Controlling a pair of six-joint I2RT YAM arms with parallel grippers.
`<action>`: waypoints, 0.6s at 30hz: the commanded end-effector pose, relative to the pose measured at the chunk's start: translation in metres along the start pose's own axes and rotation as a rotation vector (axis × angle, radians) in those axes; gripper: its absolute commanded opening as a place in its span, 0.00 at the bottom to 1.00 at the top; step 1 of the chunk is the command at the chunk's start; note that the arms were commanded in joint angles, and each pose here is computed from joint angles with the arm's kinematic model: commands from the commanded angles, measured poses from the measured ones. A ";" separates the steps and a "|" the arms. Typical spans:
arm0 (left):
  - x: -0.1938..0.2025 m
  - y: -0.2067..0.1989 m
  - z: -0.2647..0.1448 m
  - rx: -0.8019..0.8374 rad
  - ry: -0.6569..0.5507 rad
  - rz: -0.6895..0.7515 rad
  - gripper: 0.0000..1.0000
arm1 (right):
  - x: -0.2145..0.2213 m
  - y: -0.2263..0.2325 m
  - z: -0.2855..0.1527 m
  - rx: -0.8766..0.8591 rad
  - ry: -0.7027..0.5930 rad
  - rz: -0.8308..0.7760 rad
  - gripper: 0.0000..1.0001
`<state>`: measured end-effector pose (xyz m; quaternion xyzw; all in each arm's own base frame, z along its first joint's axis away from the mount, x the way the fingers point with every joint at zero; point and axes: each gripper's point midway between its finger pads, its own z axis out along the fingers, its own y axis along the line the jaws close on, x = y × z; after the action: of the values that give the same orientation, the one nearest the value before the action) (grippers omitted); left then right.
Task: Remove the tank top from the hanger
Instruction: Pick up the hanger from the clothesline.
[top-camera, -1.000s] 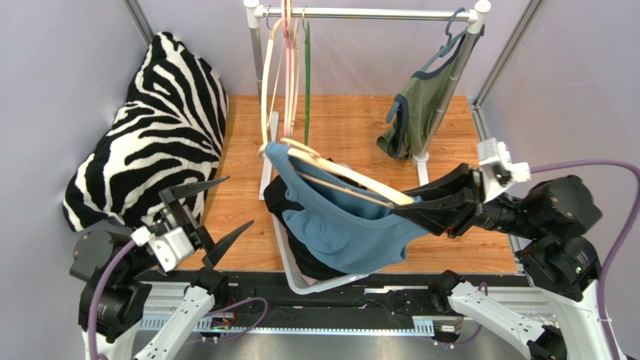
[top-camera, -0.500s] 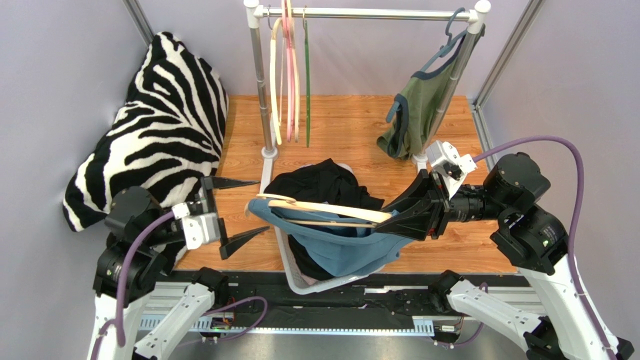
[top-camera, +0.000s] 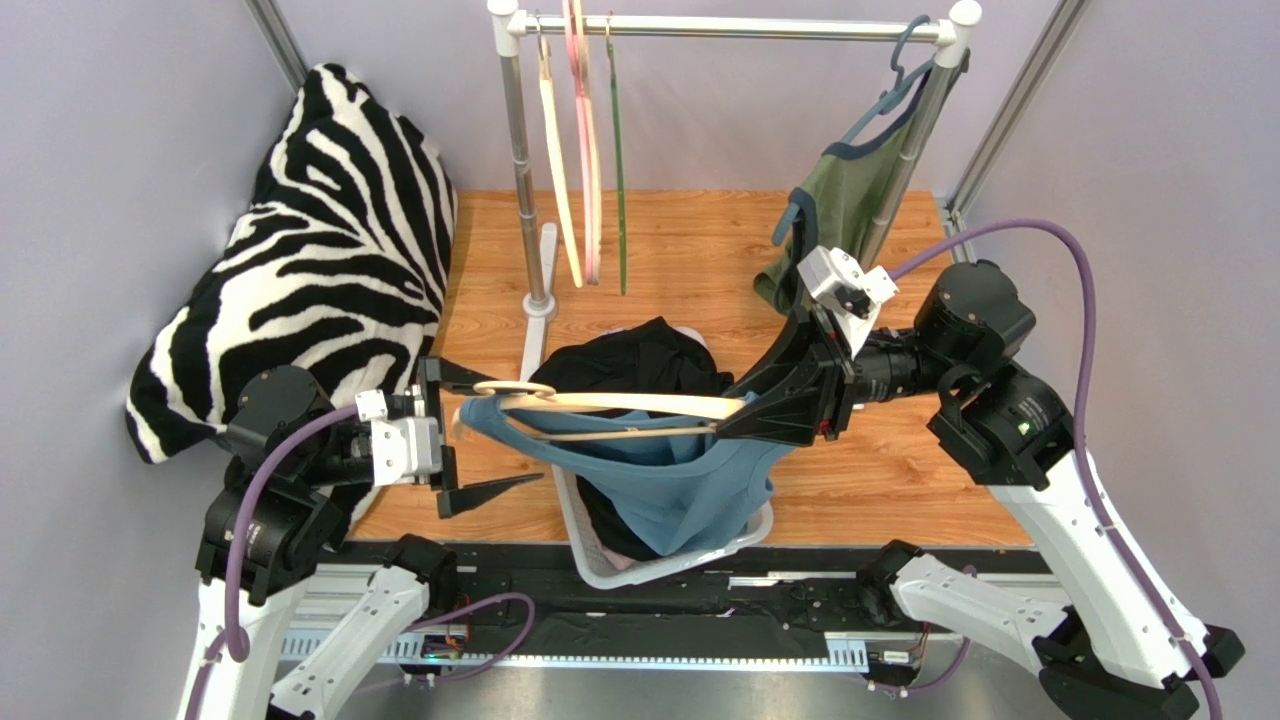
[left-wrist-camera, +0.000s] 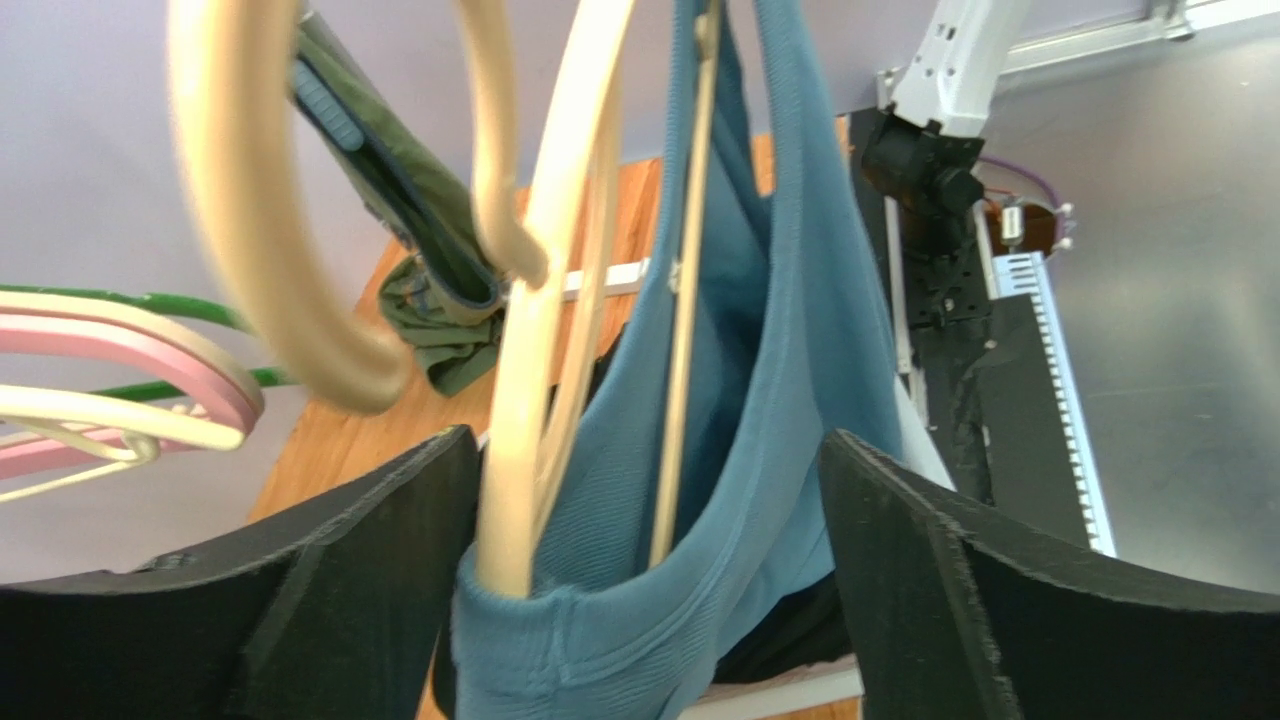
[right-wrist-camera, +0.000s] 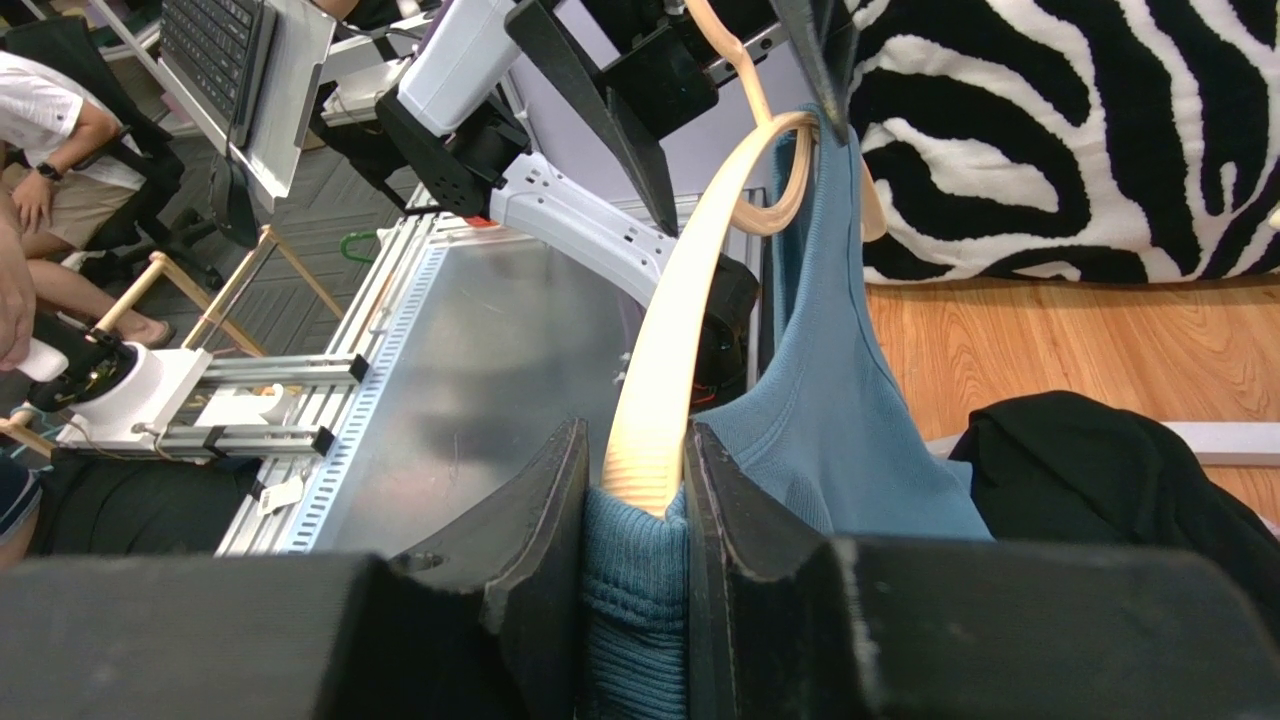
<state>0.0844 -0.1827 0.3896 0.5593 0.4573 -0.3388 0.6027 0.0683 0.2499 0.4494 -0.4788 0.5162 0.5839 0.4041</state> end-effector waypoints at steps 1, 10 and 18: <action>-0.005 -0.005 0.006 0.063 -0.045 -0.053 0.86 | -0.025 0.010 0.000 -0.041 -0.062 -0.108 0.00; -0.010 0.005 0.010 0.022 -0.089 -0.047 0.24 | -0.019 -0.005 0.013 -0.036 -0.049 -0.092 0.00; -0.016 0.021 0.005 -0.082 -0.098 0.043 0.12 | -0.009 -0.052 0.004 0.242 -0.020 -0.109 0.37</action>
<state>0.0923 -0.1893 0.3886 0.5343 0.4584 -0.3672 0.6079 0.0723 0.2601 0.4452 -0.4834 0.5164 0.5878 0.3927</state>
